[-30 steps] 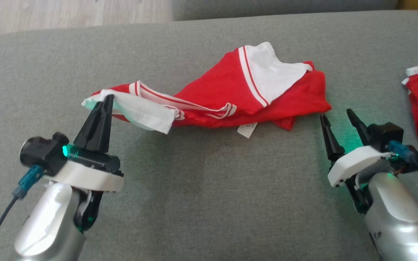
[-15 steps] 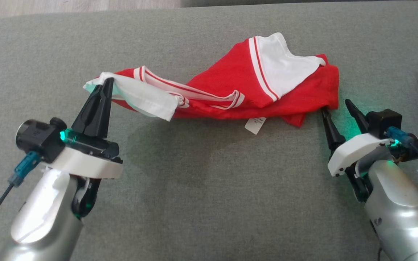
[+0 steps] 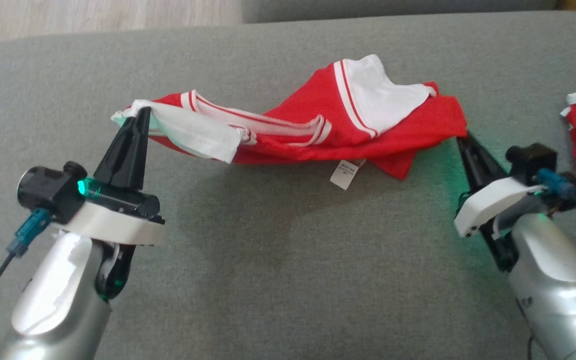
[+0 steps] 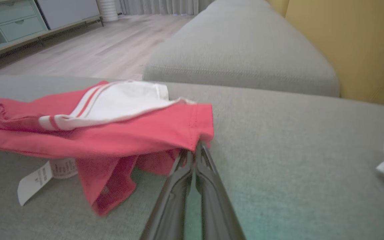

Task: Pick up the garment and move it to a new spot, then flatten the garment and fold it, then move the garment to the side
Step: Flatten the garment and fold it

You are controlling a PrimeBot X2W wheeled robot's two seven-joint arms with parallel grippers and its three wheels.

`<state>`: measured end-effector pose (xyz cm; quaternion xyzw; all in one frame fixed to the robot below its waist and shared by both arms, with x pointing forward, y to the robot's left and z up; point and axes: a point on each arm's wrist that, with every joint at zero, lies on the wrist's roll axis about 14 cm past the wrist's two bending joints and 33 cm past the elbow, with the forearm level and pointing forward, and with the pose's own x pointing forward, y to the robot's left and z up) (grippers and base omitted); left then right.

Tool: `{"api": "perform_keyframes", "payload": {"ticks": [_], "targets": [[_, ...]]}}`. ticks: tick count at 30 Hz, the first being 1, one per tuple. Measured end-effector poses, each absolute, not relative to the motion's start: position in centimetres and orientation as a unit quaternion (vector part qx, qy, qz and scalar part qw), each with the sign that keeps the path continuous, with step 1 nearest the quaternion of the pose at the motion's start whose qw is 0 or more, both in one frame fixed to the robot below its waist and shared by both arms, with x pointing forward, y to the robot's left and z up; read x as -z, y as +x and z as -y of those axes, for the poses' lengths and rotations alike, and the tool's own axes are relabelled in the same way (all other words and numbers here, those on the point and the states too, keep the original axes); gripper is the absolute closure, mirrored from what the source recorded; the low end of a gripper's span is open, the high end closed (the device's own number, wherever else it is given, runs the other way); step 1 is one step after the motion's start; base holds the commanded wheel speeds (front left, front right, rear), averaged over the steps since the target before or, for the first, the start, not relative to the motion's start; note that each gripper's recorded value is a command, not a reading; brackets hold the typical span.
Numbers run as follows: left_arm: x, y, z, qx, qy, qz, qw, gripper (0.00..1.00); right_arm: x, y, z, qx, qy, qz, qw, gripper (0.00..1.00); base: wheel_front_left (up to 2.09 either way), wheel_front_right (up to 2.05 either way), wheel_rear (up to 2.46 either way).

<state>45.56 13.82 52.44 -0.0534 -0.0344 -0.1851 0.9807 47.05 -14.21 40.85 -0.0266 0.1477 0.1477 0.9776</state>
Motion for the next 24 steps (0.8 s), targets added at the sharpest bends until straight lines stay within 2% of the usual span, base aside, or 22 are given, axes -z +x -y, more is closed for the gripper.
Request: {"api": "perform_keyframes", "payload": {"ticks": [5,11,15,19,22,24], "targets": [[-55.8,45.4,-13.4,0.189,-0.077,0.078,0.976,1.0,-45.5,48.0,16.1,-0.137,-0.053,-0.08,0.986,1.0,0.0,0.0,0.0],[-62.8,44.8,-13.2,0.197,-0.129,0.166,0.958,1.0,-54.2,48.0,19.2,-0.115,-0.109,0.034,0.987,1.0,0.0,0.0,0.0],[-69.6,44.2,-13.3,0.209,-0.16,0.235,0.936,1.0,-60.9,46.6,21.5,-0.095,-0.153,0.117,0.977,1.0,0.0,0.0,0.0],[-77.9,42.6,-12.0,0.246,-0.179,0.315,0.899,1.0,-67.9,44.5,23.6,-0.069,-0.2,0.198,0.957,1.0,0.0,0.0,0.0],[-83.2,41.3,-10.3,0.283,-0.18,0.358,0.871,1.0,-73.2,43.4,25.0,-0.045,-0.224,0.246,0.942,1.0,0.0,0.0,0.0],[-85.6,41.2,-9.7,0.29,-0.175,0.374,0.864,1.0,-76.1,43.1,25.5,-0.033,-0.24,0.268,0.933,1.0,0.0,0.0,0.0]]}}
